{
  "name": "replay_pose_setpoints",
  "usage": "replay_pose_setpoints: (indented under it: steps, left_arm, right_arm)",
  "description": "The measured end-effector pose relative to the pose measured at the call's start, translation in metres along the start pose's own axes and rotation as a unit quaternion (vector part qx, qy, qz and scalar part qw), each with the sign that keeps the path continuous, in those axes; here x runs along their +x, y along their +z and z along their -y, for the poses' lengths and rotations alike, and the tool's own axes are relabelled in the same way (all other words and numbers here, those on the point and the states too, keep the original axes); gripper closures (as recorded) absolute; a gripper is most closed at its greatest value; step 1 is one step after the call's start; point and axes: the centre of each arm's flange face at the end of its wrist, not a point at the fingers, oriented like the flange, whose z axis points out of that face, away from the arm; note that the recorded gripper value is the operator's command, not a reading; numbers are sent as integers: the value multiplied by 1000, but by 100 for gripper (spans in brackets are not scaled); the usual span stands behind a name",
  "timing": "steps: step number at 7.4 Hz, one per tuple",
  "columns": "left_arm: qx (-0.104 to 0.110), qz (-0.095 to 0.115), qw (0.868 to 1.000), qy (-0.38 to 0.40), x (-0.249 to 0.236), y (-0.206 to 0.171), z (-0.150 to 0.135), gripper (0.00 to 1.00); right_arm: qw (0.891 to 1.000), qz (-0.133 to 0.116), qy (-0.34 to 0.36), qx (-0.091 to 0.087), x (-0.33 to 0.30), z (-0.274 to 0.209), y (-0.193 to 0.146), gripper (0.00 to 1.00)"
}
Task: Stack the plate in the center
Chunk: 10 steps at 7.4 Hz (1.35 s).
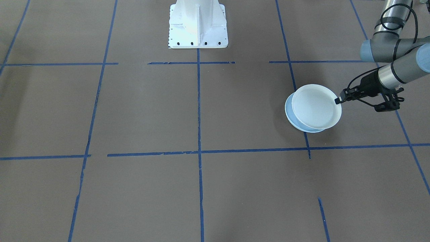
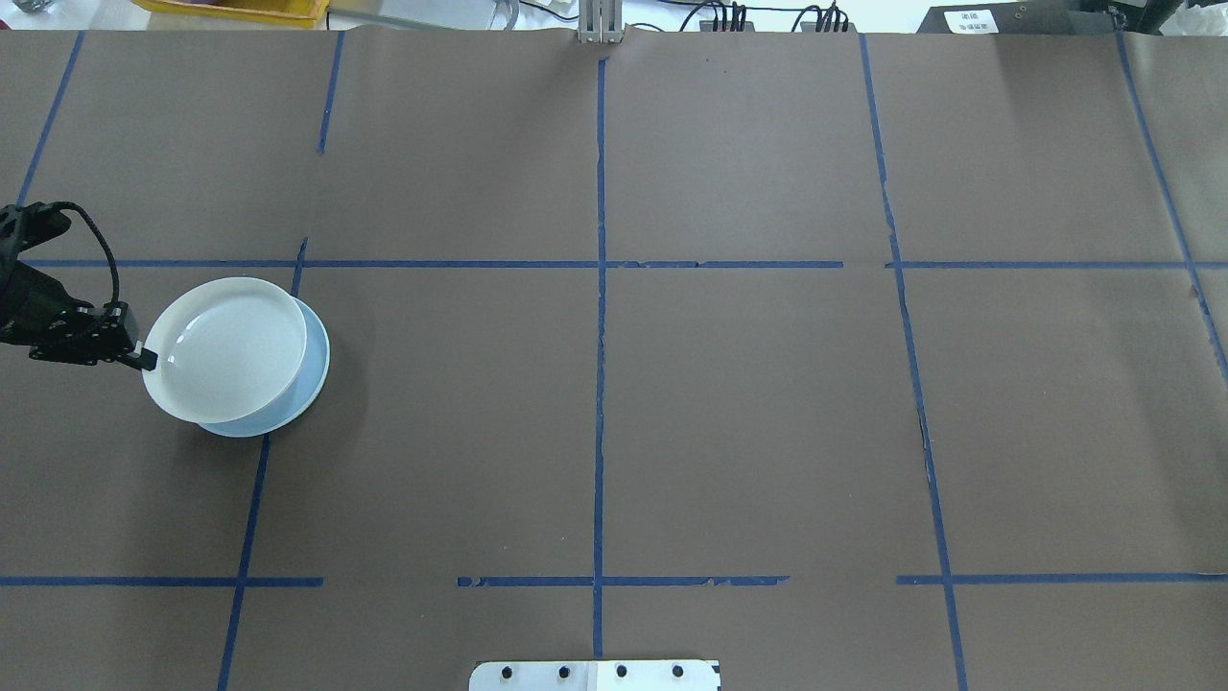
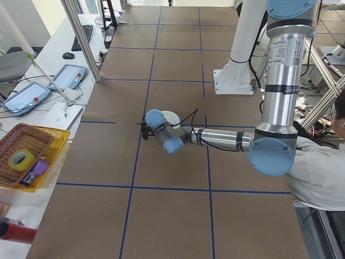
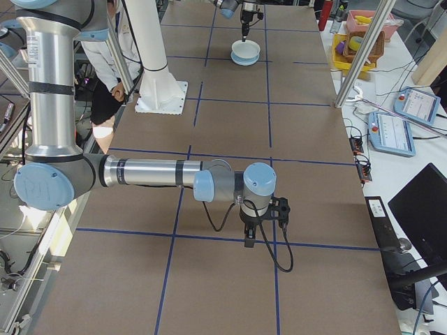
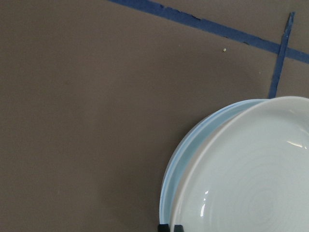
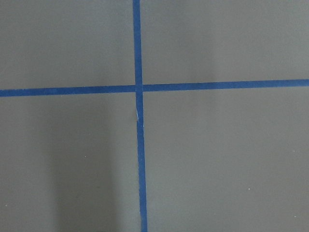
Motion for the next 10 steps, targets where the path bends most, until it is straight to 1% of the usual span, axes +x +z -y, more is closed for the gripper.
replay_pose_setpoints:
  steps: [3, 4, 6, 7, 8, 9, 10]
  left_arm:
    - [-4, -5, 1000, 3, 3, -4, -2, 0]
    - [-2, -8, 1000, 1, 0, -11, -1, 0]
    - [31, -11, 999, 25, -24, -48, 11, 0]
    - [45, -5, 998, 46, -46, -63, 12, 0]
    - [54, 10, 997, 61, -66, -74, 14, 0]
    - [58, 37, 995, 71, -79, -82, 19, 0]
    - [61, 74, 992, 85, -92, -97, 27, 0]
  right_arm:
    - [1000, 0, 0, 0, 0, 0, 0, 0]
    - [1000, 0, 0, 0, 0, 0, 0, 0]
    - [1000, 0, 0, 0, 0, 0, 0, 0]
    - [1000, 0, 0, 0, 0, 0, 0, 0]
    - [1000, -1, 0, 0, 0, 0, 0, 0]
    - [1000, -1, 0, 0, 0, 0, 0, 0]
    - [1000, -1, 0, 0, 0, 0, 0, 0]
